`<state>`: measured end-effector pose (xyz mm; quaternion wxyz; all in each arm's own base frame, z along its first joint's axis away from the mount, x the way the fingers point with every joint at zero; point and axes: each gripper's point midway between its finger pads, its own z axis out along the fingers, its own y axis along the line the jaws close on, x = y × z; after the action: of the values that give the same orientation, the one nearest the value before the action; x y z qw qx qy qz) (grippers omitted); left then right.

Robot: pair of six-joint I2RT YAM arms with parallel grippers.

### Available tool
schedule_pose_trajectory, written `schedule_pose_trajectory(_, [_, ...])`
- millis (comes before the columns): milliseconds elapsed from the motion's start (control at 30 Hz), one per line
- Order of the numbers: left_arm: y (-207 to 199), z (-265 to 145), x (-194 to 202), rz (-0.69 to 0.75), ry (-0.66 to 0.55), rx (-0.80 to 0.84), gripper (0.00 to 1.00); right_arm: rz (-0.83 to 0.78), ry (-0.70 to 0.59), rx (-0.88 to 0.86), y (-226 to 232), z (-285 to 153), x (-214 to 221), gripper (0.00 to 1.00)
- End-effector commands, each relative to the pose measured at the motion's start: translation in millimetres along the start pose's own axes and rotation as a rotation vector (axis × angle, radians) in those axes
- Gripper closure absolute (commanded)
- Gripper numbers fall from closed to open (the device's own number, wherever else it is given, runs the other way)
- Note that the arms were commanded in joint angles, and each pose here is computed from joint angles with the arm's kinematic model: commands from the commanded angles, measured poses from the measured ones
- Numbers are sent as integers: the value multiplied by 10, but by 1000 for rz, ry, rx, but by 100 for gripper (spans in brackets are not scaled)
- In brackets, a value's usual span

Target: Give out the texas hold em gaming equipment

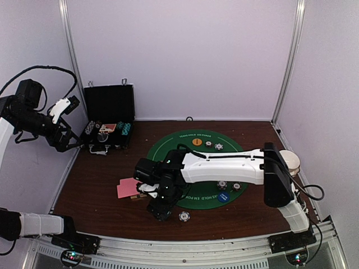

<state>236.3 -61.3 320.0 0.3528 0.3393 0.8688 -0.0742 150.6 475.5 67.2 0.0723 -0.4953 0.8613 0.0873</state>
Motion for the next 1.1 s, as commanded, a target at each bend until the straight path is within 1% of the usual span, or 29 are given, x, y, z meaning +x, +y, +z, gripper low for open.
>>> schedule_pose_trajectory(0, [-18,-43,-23,17,-21,-2,2,-6,0,10,22,22,17,21])
schedule_pose_trajectory(267, [-19,-44,-25,19,-21,-1,2,-5,33,1,27,149,80,26])
schedule_pose_trajectory(400, [-17,-42,-22,20,-20,-1,2,-2,29,-12,47,178,87,31])
schedule_pose_trajectory(533, [-15,-46,-31,22,-22,-2,2,-2,34,-15,51,202,94,33])
schedule_pose_trajectory(600, [-13,-50,-33,22,-23,-4,2,-2,35,-14,49,206,98,36])
schedule_pose_trajectory(900, [-16,-52,-27,23,-22,-5,2,-4,29,-21,66,182,86,55])
schedule_pose_trajectory(1033, [-10,-49,-26,23,-21,-6,2,-4,16,-26,73,127,58,66])
schedule_pose_trajectory(1067, [-12,-52,-30,23,-22,-5,2,-6,11,-26,74,104,49,70])
